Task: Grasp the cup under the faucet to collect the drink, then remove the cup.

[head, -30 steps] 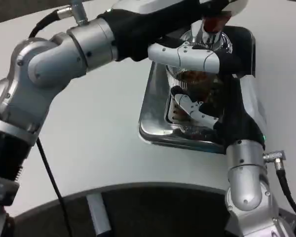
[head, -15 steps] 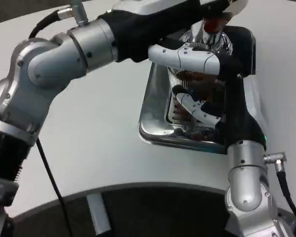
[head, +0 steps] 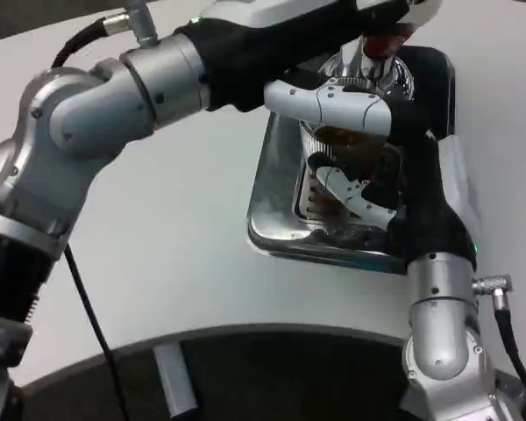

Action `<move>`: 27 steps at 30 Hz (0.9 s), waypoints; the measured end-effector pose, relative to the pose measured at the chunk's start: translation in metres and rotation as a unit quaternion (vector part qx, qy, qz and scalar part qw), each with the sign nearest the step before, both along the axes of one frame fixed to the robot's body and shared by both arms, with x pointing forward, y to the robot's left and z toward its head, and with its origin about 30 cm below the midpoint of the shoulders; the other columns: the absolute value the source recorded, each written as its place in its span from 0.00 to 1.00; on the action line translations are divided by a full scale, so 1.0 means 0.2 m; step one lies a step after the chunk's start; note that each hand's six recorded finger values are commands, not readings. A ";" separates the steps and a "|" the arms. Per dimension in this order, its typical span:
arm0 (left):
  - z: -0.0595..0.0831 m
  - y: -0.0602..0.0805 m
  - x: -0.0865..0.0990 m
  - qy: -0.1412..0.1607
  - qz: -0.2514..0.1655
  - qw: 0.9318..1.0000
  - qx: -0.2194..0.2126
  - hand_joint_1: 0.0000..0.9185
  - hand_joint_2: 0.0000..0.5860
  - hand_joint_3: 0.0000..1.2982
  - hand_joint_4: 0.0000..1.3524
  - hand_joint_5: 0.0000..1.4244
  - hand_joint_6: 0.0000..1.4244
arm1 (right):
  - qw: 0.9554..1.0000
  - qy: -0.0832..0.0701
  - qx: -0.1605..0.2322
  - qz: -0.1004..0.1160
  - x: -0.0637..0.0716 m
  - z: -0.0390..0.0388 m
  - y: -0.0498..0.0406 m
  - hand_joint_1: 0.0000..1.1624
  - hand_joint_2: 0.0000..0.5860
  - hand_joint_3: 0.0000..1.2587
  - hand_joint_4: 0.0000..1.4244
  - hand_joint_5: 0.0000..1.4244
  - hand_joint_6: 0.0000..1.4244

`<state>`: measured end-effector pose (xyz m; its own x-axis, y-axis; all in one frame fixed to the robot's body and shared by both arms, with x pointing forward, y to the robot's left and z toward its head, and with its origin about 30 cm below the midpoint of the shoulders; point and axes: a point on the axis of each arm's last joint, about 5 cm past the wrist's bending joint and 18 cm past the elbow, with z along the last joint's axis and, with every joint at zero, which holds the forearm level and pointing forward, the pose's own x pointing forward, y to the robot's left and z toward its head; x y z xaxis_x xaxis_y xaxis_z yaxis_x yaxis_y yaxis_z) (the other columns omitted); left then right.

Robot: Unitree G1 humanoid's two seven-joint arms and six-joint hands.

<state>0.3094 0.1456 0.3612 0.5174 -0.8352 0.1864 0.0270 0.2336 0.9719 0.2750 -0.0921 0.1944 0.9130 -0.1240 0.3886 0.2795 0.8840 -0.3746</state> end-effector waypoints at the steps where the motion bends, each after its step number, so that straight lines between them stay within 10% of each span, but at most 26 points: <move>1: 0.00 0.00 0.00 0.000 0.000 1.000 0.000 0.00 0.10 0.02 0.00 0.00 0.07 | 1.000 0.000 0.001 -0.002 0.00 -0.001 -0.001 0.65 0.45 0.30 0.22 0.19 0.15; 27: -0.02 0.09 -0.02 -0.047 0.002 0.998 -0.040 0.00 0.10 0.00 0.00 0.01 0.11 | 1.000 -0.023 0.003 0.001 0.00 -0.002 -0.021 0.66 0.45 0.34 0.26 0.23 0.16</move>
